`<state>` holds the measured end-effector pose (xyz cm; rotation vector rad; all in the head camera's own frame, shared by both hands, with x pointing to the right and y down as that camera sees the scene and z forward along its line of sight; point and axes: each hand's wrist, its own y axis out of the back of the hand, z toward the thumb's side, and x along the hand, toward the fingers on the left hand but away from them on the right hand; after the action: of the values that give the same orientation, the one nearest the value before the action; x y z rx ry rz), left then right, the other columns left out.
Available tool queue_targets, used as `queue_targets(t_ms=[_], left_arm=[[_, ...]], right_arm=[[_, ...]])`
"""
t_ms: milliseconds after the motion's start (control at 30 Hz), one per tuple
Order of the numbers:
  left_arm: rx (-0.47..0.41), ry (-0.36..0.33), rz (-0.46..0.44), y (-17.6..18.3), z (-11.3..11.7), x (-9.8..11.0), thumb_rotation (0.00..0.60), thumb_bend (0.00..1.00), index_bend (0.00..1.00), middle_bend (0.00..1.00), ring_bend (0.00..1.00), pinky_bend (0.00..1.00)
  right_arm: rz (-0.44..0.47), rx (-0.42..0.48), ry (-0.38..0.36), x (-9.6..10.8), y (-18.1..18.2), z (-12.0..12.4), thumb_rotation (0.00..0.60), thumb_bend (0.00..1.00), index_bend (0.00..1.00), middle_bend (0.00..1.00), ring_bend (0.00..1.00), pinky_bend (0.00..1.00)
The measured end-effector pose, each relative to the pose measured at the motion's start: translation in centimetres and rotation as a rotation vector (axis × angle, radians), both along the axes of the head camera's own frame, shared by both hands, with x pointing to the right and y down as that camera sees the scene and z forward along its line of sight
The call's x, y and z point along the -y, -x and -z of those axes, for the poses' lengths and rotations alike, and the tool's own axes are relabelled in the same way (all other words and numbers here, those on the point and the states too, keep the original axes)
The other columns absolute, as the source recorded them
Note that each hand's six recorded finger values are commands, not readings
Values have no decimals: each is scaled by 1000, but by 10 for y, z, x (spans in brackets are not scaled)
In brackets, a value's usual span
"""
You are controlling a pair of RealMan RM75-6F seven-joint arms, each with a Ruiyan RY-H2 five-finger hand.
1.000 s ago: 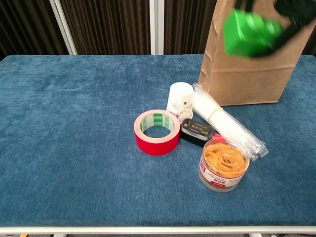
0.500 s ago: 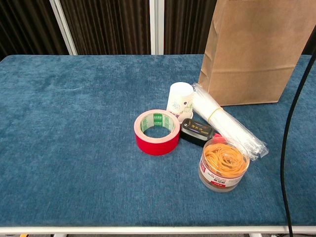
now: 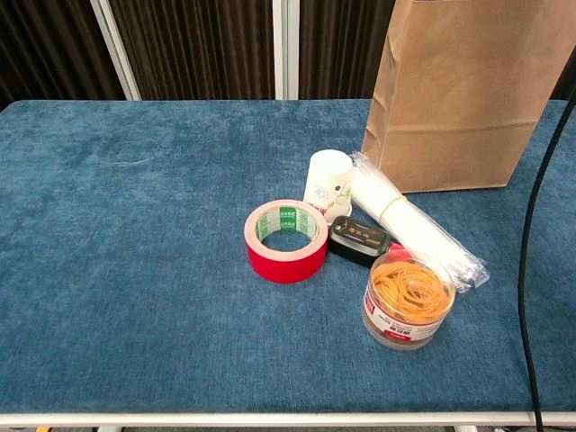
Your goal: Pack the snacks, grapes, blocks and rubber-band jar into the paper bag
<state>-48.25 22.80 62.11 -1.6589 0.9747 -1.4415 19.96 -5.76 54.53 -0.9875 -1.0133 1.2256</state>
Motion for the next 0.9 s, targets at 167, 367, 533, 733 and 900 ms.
queue_targets(t_ms=[167, 367, 533, 733, 900], left_arm=[[2, 1, 0, 0, -1, 3, 600, 108, 124, 118, 20, 210], [2, 3, -4, -2, -2, 2, 600, 107, 123, 118, 20, 210], [1, 3, 7, 0, -1, 2, 600, 107, 123, 117, 20, 210], [0, -5, 5, 0, 1, 4, 600, 107, 123, 118, 21, 211], [-3, -7, -2, -2, 1, 4, 600, 108, 123, 118, 20, 210]], right_arm=[[-61, -17, 61, 3, -16, -13, 600, 0, 290, 401, 858, 892], [-79, -9, 123, 3, -20, -17, 600, 0, 140, 294, 854, 892], [-82, 0, 157, 0, -23, -17, 600, 0, 97, 251, 853, 892], [-65, 11, 153, -2, -22, -11, 600, 0, 94, 247, 853, 891], [-2, 81, 105, -6, -10, 3, 600, 0, 91, 260, 854, 892]])
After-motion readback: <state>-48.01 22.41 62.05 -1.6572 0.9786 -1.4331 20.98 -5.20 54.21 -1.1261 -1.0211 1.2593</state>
